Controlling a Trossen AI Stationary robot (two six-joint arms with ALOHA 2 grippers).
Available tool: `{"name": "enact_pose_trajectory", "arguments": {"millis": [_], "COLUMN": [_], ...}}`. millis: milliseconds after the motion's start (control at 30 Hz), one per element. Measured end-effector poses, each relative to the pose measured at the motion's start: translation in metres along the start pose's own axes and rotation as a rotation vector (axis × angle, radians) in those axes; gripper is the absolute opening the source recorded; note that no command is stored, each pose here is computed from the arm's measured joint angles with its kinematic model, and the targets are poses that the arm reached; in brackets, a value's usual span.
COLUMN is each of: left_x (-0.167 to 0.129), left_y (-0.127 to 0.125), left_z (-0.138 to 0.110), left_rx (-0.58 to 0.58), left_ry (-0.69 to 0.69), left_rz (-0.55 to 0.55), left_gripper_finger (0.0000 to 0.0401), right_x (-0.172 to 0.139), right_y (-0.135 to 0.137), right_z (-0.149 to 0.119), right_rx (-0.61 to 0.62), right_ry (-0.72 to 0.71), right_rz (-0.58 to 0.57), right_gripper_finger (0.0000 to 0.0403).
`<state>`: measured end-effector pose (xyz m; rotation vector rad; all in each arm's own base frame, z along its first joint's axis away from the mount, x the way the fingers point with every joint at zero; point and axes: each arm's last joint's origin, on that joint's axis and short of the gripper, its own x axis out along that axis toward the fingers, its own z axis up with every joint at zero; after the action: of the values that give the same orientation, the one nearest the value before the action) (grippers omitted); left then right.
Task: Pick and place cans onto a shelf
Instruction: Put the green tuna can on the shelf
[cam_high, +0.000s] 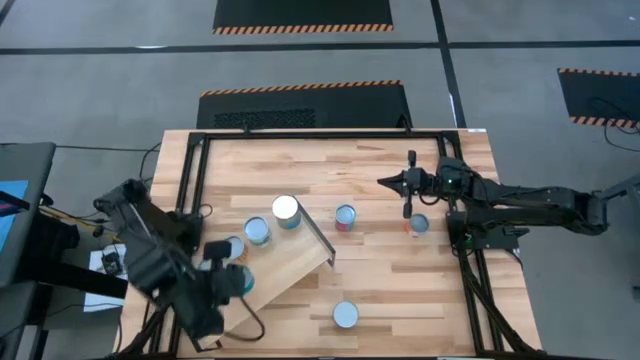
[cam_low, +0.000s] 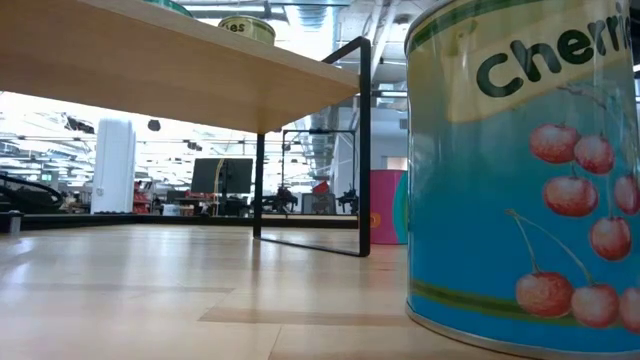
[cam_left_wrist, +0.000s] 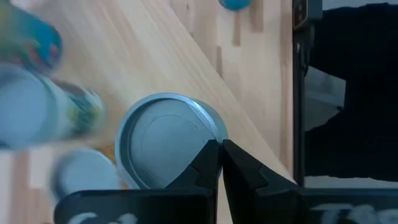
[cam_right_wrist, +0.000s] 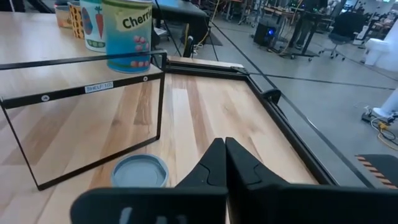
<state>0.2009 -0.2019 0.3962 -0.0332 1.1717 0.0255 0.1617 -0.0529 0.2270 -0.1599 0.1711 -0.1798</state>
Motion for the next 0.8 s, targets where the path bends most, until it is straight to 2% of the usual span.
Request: {"name": "enact_pose_trajectory", "arguments": {"millis": [133,300,400,567,800], "left_x": [0.020,0.040,0.052,0.062,0.062], "left_y": [-0.016,-0.032,-0.036,-0.037,-0.039], "left_z": [-0.022,-0.041,-0.051,-0.058,-0.058], "left_rx": [-0.070,-0.139,-0.173,-0.215,-0.260], "left_ry": [0.041,0.005,0.018,0.013,0.030], "left_rz": [0.049,0.008,0.028,0.058,0.022], "left_gripper_finger": [0.0000,0.0000,0.0000,0.0000,0.0000], "right_x": [0.000,0.000,0.000,0.000,0.000], "right_y": [0.000,0.000,0.000,0.000,0.000], "right_z": [0.001,0.000,0.000,0.000,0.000], "right_rx": [-0.001,0.015,0.015,0.015,0.016], "right_ry": [-0.007,-0.003,-0.004,-0.005,0.002], "right_rz": [-0.001,0.000,0.002,0.007,0.012], "right_gripper_finger": [0.0007,0.0007,0.0008,0.0009,0.0009]}}
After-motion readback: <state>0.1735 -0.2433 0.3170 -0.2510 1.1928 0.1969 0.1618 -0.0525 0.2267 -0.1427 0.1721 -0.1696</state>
